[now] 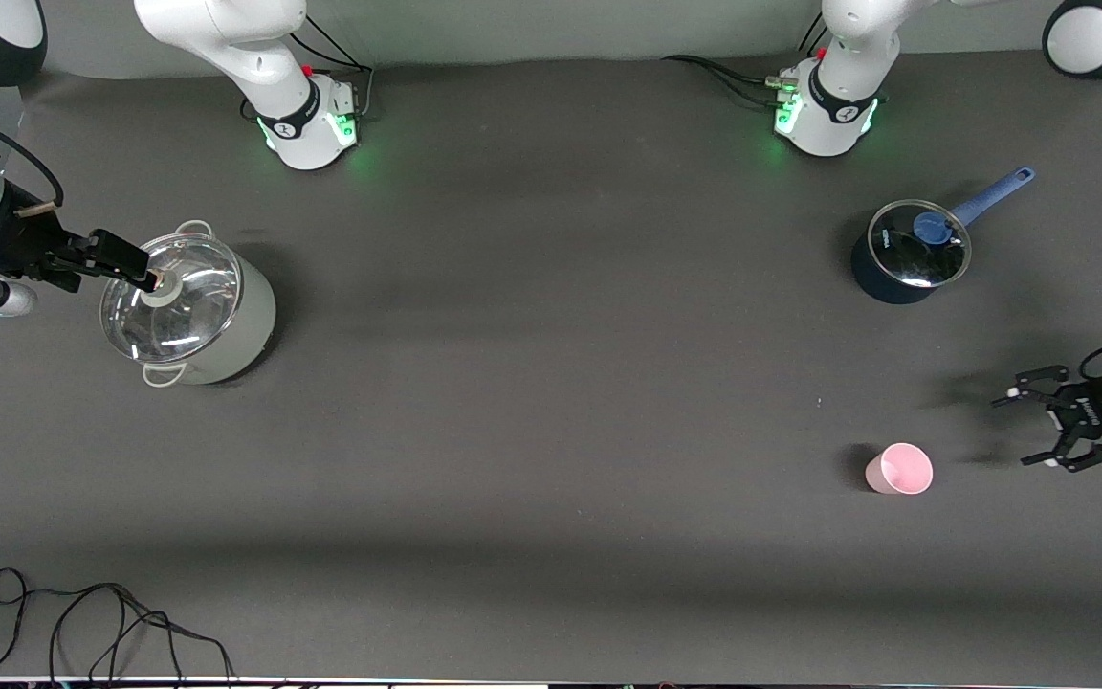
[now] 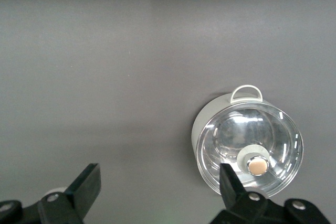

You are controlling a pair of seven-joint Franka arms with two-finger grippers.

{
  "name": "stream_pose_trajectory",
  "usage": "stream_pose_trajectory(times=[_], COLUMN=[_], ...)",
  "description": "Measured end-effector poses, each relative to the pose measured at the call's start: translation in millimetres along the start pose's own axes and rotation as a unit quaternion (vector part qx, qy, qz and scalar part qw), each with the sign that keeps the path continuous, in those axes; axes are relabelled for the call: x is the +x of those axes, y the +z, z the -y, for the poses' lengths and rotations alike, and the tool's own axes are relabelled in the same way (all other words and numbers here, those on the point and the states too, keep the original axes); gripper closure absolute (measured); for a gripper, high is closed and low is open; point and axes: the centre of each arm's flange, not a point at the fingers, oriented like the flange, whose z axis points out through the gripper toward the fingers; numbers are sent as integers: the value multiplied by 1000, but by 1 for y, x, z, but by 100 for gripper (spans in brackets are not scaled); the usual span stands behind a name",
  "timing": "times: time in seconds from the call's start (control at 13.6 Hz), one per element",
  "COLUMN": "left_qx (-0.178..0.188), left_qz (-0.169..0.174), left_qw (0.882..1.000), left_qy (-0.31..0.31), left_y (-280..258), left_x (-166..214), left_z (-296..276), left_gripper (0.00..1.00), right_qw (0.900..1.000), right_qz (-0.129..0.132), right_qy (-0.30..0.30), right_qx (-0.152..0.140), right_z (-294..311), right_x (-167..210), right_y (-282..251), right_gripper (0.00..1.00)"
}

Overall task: Transfer pink cup from left to right arm
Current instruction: 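Move the left gripper down toward the pink cup, then close the left gripper around the pink cup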

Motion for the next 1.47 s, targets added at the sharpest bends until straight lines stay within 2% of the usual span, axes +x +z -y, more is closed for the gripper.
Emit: stream_pose_trajectory(times=[0.44,0.66,1.17,1.47], left_qx=[41,51,69,79], left_qz=[-79,-111,-136,-141], left_qw=[994,991,988,986], left_qy=[59,58,34,27], left_y=[43,76,153,170], left_x=[-58,-74,-47,-38], left_z=[-10,-16,-19,-18], left_gripper=[0,0,0,0], right_qw=[1000,1000,1000,1000], right_qz=[0,0,0,-1], right_qy=[0,1,1,1], right_qx=[0,0,0,0], right_z=[1,1,1,1], right_x=[0,0,0,0], right_y=[0,0,0,-1], right_gripper=[0,0,0,0])
